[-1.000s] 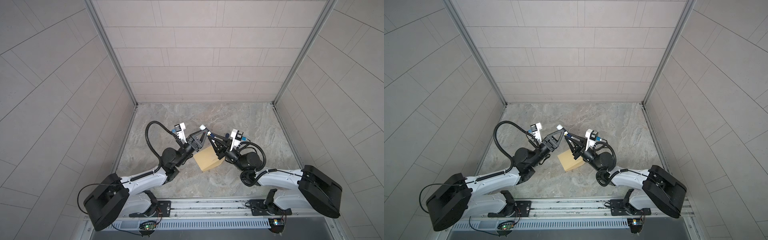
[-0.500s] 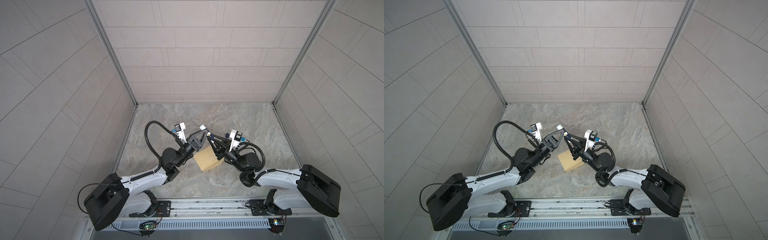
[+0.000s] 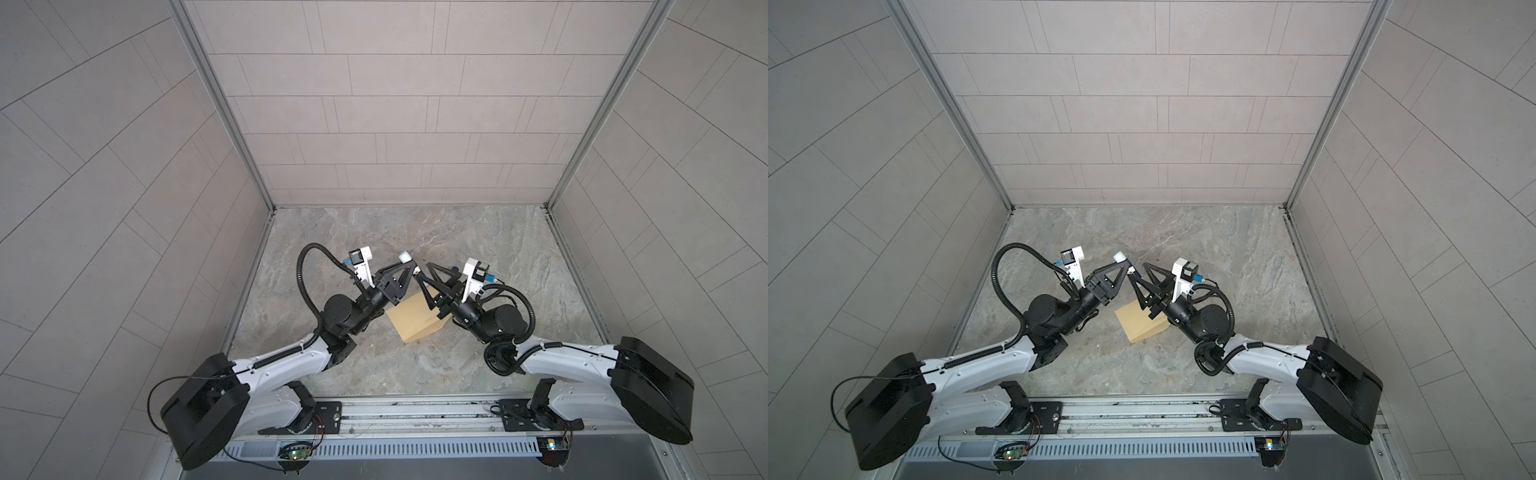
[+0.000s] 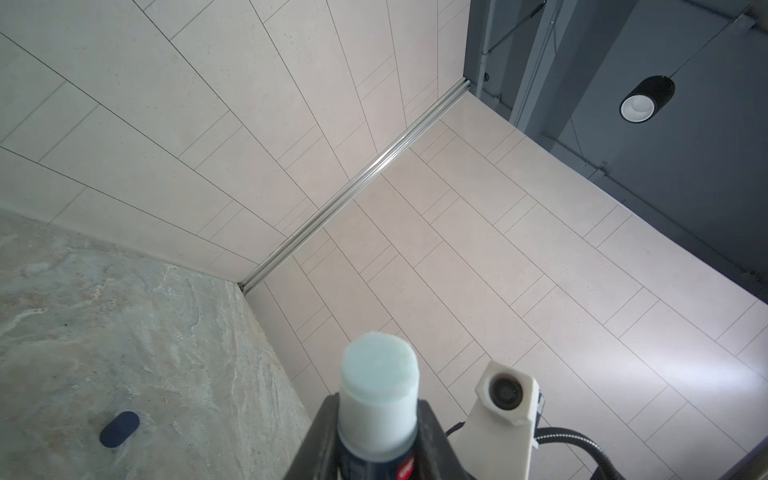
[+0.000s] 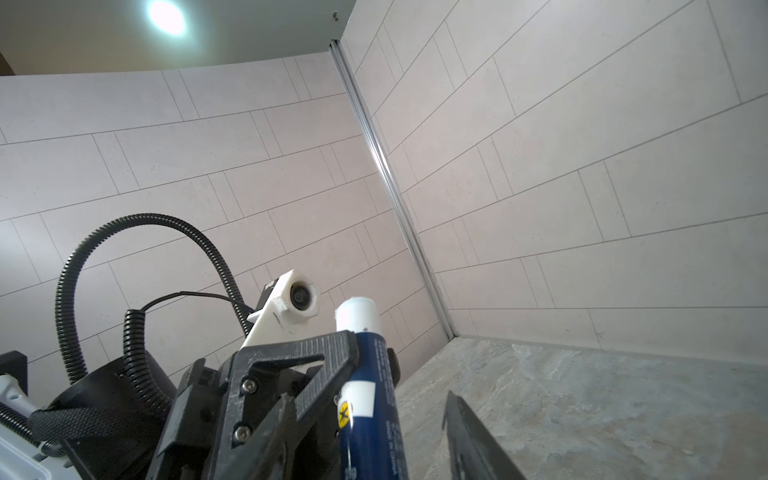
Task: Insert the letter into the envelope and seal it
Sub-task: 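Close the left gripper on the glue stick while the right gripper releases it, then lower the open right gripper to the envelope edge nearest it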
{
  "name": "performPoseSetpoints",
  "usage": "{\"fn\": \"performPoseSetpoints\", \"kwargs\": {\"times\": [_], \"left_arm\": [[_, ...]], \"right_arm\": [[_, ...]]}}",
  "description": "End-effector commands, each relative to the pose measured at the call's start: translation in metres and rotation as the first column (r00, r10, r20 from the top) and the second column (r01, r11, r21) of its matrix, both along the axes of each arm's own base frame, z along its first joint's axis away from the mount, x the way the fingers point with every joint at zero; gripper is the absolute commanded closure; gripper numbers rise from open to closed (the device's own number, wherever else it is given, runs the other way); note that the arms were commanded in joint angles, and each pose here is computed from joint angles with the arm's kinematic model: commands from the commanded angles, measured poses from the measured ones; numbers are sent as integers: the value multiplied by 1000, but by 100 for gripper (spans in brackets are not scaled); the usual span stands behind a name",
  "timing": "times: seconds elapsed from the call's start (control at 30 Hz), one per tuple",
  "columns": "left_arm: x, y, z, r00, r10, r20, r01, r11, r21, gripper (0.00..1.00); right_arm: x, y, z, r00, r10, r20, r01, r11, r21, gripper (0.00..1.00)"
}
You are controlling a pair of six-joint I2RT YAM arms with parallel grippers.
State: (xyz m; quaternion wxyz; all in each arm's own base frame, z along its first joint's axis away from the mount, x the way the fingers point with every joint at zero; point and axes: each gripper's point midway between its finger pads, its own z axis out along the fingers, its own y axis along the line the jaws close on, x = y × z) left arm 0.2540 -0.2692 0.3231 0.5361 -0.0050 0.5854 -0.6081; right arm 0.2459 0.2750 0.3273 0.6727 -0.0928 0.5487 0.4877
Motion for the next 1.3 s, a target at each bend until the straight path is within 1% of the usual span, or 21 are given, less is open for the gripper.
{"fn": "performPoseSetpoints", "kwargs": {"times": [0.0,0.17,0.3,0.4,0.67,0.77,0.9,0.97,1.07,1.27], "left_arm": [[-5,3,-2,998,33,58,-40,990,133,100],[-11,8,-18,993,45,110,-80,939,334,100],[-15,14,-32,989,44,138,-104,878,468,100],[-16,19,-40,985,47,168,-130,838,531,100],[-17,20,-55,976,26,215,-153,782,604,100],[-17,17,-59,972,9,234,-156,771,618,100],[-16,14,-65,968,-8,250,-158,756,636,100],[-15,15,-68,968,-5,252,-164,747,644,100],[-14,14,-71,968,-4,251,-166,740,652,100],[-12,15,-74,970,5,243,-169,734,658,100]], "right_arm": [[2,-7,-4,998,-46,-34,43,996,-84,37],[0,-24,-16,989,-105,-101,83,977,-197,31],[-4,-44,-27,973,-166,-163,117,955,-274,27],[-7,-57,-40,954,-209,-213,129,932,-338,25],[-8,-81,-90,872,-311,-378,147,903,-405,24],[-8,-85,-109,832,-344,-436,146,893,-426,23],[-6,-89,-132,762,-380,-525,147,890,-432,19],[-5,-92,-143,716,-397,-575,158,894,-420,14],[-4,-90,-158,651,-407,-640,158,898,-411,11],[-3,-87,-193,513,-448,-732,147,886,-440,12]]}}
